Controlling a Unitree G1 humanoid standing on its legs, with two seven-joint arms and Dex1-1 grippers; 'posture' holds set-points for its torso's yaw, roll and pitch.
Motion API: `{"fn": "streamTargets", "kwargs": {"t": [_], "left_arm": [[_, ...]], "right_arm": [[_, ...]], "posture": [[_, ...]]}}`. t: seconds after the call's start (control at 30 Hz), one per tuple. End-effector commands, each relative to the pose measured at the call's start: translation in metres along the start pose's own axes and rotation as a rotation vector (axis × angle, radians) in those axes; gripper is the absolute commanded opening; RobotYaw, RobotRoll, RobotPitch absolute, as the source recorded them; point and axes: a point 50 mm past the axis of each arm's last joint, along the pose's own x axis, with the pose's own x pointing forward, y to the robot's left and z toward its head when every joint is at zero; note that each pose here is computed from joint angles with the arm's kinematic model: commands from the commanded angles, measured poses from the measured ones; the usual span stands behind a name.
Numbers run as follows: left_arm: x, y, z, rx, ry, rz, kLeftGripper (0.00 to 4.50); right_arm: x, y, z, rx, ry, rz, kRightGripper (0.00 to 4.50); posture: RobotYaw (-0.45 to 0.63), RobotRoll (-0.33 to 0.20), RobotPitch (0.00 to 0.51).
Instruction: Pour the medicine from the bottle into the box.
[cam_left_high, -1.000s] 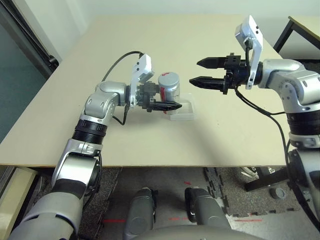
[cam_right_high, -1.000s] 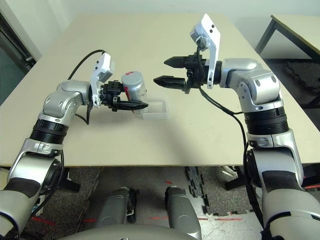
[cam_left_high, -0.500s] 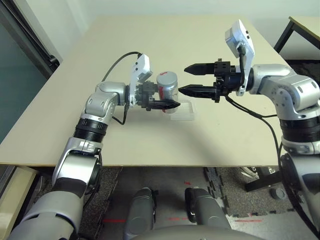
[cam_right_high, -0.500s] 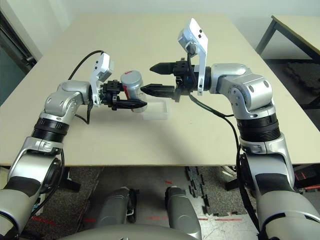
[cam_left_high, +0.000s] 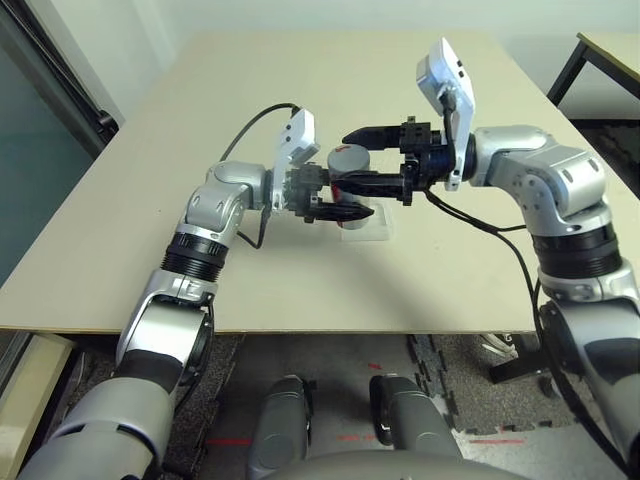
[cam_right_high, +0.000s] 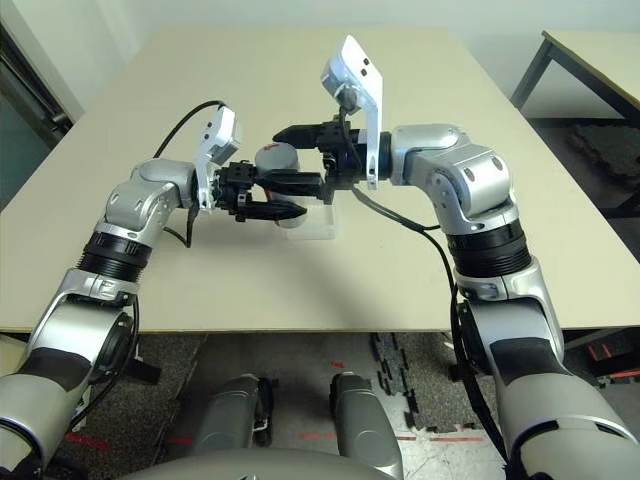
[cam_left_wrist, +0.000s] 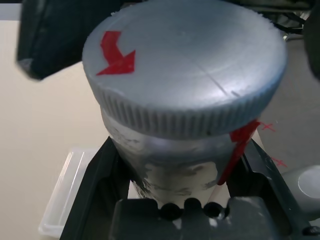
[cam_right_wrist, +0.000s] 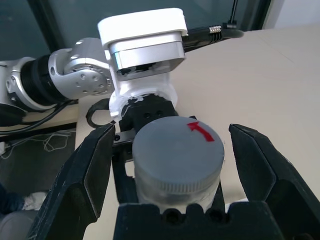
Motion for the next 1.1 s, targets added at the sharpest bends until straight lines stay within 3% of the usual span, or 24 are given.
{"fn": "streamTargets", "kwargs": {"t": [0.03, 0.33, 1.1], "left_arm": [[0.004, -0.001, 0.003, 0.024, 0.021, -0.025, 2.82], [0.003, -0.002, 0.003, 0.024, 0.021, -0.026, 2.82], [-0.001, 0.001, 0.0, 0.014, 0.023, -0.003, 2.82]], "right_arm": [[0.005, -0.003, 0.004, -0.025, -0.003, -0.012, 4.5], [0.005, -0.011, 0.003, -0.03, -0.003, -0.053, 4.5], [-0.034, -0.013, -0.003, -0.01, 0.019, -0.144, 4.5]], "posture": [[-0.01, 0.0, 0.1], [-0.01, 0.0, 0.099], [-0.03, 0.0, 0.094]]}}
